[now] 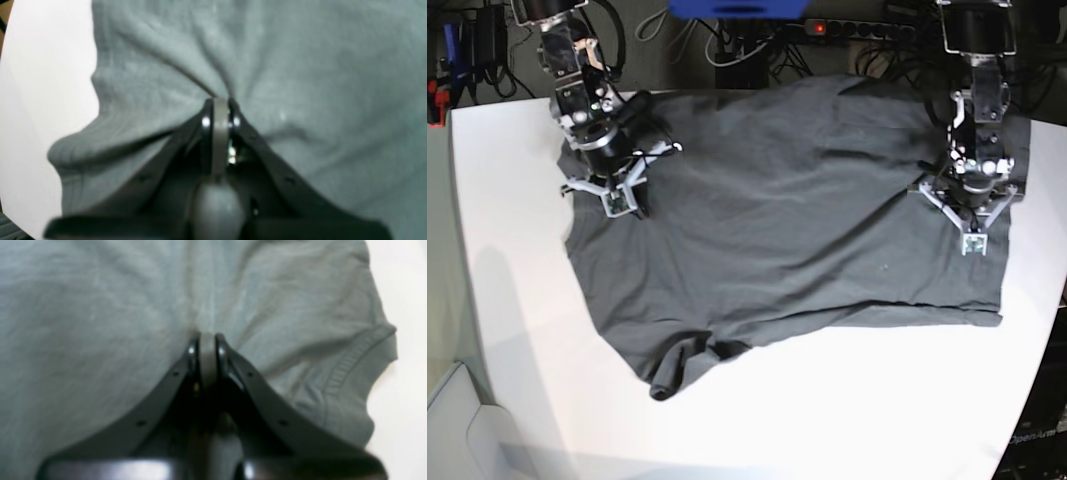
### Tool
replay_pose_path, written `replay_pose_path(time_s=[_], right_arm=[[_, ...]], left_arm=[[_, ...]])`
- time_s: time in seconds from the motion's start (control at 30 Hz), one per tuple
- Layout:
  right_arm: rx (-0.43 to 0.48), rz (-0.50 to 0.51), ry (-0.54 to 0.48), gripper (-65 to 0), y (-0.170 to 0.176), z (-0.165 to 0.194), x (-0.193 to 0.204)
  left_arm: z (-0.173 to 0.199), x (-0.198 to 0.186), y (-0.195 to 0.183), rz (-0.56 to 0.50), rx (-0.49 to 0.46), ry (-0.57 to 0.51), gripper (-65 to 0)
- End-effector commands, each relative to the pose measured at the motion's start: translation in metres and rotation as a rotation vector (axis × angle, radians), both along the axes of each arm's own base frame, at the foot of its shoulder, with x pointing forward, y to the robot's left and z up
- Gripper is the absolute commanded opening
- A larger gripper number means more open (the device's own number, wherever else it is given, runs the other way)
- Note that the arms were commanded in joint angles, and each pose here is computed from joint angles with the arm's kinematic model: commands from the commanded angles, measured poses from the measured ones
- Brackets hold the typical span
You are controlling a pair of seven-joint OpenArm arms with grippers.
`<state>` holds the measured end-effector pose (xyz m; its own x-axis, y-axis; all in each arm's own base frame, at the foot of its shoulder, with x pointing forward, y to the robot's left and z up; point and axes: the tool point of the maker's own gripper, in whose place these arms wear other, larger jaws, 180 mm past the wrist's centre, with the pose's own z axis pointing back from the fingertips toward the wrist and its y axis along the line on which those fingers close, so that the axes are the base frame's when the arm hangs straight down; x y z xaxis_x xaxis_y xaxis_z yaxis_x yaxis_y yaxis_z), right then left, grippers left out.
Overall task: Layout the t-shirt on the table in an organized manner, then fold the t-shirt properly
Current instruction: 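Grasp the shirt's collar edge with both grippers and pull it taut, then move the left gripper across the shirt toward its hem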
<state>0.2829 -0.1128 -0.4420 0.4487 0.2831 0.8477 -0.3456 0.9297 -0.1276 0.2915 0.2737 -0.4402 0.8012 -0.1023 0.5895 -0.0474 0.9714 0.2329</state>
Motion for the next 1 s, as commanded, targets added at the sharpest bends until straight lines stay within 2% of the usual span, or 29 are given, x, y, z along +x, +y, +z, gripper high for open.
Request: replay_pose_path(time_s=[0.0, 0.13, 0.23, 0.4, 0.63, 0.73, 0.87, 0.97], right_arm=[[-0.07, 0.017, 0.159, -65.0, -0.01, -0.03, -0.033], [-0.069, 0.027, 0.164, -65.0, -0.008, -0.028, -0.046], [-0.086, 0.043, 0.134, -65.0, -0.014, -0.015, -0.046], [-0.077, 0.019, 0.032, -65.0, -0.018, 0.019, -0.025], [-0.043, 0.005, -0.081, -65.0, -0.008, 0.056, 0.006], [-0.027, 0.002, -0.083, -65.0, -0.001, 0.056, 0.009], [0.006, -0.016, -0.035, -65.0, 0.009, 0.038, 0.004], [0.012, -0.023, -0.005, -65.0, 0.01, 0.027, 0.002]], left_arm=[[-0.026, -0.035, -0.012, -0.008, -0.052, 0.162, -64.7], [-0.02, -0.044, -0.014, -0.021, -0.042, 0.153, -64.7], [-0.01, -0.046, -0.001, 0.015, -0.035, 0.122, -64.7], [0.013, -0.037, 0.019, 0.058, -0.006, 0.055, -64.7], [0.054, -0.007, 0.019, 0.049, 0.015, -0.054, -64.7], [0.08, 0.013, 0.014, 0.057, 0.003, -0.078, -64.7], [0.111, 0.042, 0.006, 0.053, -0.008, -0.143, -64.7], [0.105, 0.065, -0.018, 0.022, -0.057, -0.139, -64.7]])
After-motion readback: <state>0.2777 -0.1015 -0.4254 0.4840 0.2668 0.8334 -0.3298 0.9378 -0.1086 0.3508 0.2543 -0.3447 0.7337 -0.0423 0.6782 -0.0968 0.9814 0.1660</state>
